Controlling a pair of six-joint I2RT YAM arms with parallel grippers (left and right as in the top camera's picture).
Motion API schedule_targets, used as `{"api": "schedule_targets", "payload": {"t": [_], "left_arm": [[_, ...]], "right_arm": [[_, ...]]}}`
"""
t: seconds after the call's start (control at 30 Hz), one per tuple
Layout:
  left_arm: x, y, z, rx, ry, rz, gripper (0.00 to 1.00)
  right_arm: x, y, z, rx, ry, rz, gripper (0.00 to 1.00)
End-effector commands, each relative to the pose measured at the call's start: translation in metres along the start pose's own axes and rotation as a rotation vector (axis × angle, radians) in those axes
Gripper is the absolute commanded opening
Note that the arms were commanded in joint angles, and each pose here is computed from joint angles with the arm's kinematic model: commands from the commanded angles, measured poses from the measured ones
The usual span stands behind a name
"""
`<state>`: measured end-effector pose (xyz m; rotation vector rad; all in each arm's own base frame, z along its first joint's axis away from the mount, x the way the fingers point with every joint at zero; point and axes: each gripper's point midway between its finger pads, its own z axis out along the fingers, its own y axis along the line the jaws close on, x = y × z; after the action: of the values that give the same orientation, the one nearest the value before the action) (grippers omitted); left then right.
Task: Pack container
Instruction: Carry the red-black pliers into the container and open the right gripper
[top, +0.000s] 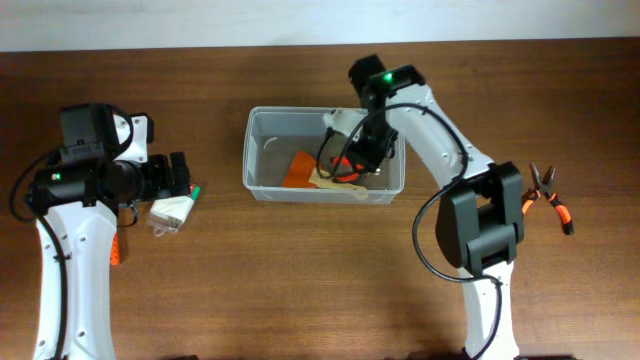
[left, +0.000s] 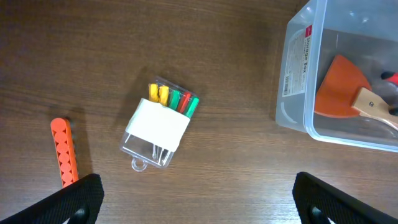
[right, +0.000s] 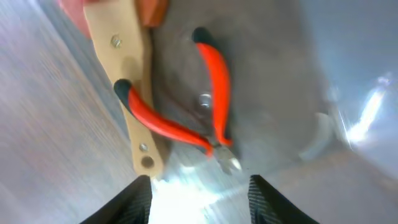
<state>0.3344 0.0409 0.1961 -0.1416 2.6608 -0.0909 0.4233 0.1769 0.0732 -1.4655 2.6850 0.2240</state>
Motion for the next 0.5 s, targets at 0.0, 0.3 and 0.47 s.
{"api": "schedule_targets", "payload": {"t": [0.0, 0.3, 0.47], "left_arm": [[0.001, -0.001, 0.002, 0.013, 0.004, 0.009, 0.99], [-0.004, -0.001, 0.002, 0.013, -0.015, 0.012, 0.99], [-0.005, -0.001, 0.002, 0.012, -0.02, 0.012, 0.99]], "right_arm": [[-0.012, -0.029, -0.1, 0.179, -0.169, 0.159, 0.52], [0.141, -0.099, -0.272, 0.551, -0.358, 1.162, 0.89], [0.229, -0.098, -0.267, 0.457, -0.28, 1.507, 0.92]]}}
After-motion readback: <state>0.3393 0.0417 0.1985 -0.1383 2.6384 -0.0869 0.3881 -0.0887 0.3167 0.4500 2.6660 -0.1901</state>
